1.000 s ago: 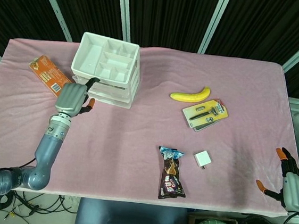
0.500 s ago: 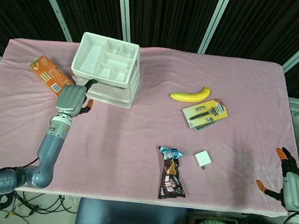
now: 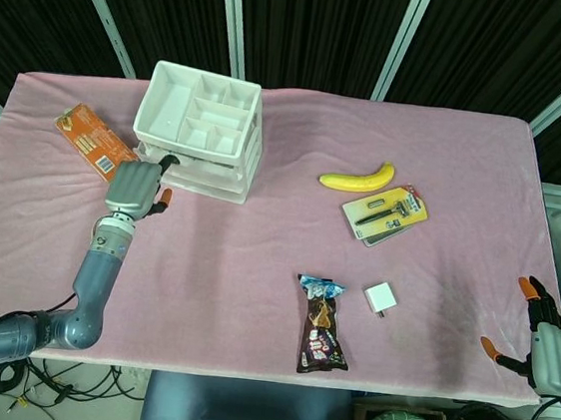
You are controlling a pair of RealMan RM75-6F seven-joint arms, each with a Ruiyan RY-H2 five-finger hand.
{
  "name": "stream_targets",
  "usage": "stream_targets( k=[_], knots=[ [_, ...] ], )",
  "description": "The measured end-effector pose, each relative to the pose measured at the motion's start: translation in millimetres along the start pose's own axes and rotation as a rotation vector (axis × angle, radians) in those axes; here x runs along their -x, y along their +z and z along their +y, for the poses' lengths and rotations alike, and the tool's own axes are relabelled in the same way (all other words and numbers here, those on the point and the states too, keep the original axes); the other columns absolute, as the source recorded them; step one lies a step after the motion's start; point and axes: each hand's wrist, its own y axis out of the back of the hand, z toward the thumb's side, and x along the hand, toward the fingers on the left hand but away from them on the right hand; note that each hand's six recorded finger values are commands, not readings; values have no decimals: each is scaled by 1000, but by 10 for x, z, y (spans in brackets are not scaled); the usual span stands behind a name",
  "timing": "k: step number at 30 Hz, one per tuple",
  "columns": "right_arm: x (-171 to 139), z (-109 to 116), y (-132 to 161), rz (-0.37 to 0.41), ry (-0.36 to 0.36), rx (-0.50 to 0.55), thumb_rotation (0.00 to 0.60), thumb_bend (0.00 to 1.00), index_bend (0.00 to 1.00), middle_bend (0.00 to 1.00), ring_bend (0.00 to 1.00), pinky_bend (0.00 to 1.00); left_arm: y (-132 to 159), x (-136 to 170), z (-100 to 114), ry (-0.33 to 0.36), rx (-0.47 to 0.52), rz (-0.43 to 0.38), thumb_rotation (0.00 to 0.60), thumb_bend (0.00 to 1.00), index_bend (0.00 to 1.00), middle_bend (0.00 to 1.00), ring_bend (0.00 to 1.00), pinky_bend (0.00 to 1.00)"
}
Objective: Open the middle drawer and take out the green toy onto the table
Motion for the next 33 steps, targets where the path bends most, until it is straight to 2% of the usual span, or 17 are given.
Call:
stream_targets(
  k=[4,15,25,33],
  knots=[
    [0,0,0,0,0,1,600,118,32,0,0,137,5,-5,34,4,15,1,600,452,465,1000,985,951],
    [-2,4,4,1,-3,1,600,118,32,0,0,137,-9,38,105,-3,50,-4,600,452,468,1000,986,951],
    [2,16,-3,-2,-8,4,600,118,32,0,0,136,-63,208,85,-44,55,-20,600,452,481,1000,985,951],
    [-2,18,6,3,-10,4,600,118,32,0,0,136,-113,286,113,-47,64,-23,600,452,483,1000,985,951]
  ],
)
